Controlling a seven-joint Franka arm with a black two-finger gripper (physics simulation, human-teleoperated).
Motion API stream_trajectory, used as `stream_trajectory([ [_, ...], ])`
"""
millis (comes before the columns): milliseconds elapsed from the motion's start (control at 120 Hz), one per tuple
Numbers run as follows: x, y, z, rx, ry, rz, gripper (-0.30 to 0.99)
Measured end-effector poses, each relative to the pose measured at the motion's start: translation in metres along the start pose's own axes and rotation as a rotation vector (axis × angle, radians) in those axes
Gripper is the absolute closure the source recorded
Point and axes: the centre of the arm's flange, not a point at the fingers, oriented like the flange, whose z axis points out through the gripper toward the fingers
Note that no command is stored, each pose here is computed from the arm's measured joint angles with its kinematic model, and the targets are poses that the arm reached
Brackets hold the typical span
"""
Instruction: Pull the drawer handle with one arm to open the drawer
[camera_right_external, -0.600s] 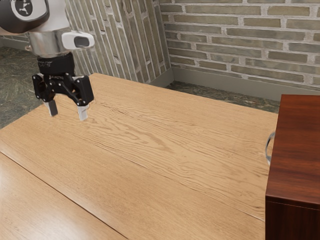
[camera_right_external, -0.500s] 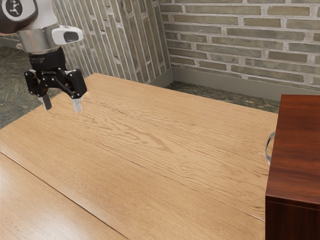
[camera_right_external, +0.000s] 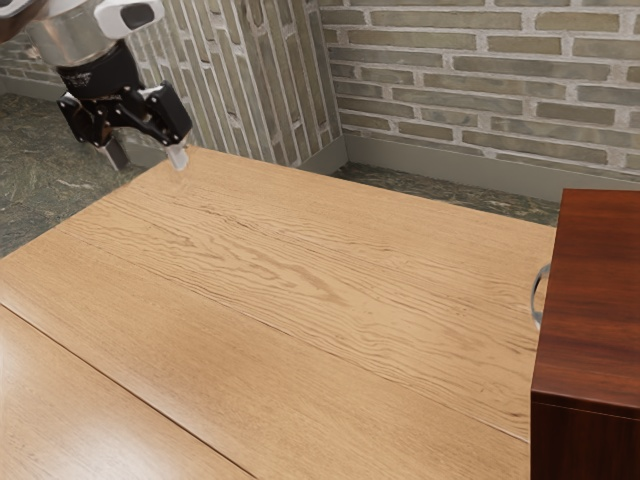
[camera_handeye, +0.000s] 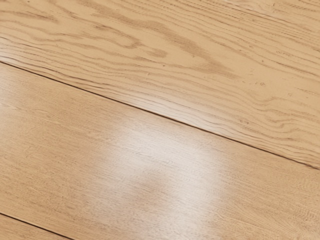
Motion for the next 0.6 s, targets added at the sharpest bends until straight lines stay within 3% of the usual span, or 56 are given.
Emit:
stream_trajectory([
  [67,-0.016,-0.014,-0.034,-0.023,0.063,-0.014,0.03],
  [133,-0.016,-0.027,-0.037,-0.016,0.072,-0.046,0.03],
  [417,0.029,0.038,0.067,0.043,-0.098,0.021,0.02],
  [542,0.029,0.051,0.073,0.021,-0.107,0.036,0.02],
  [600,0.024,0.053,0.079,-0.020,-0.121,0.037,0.02],
])
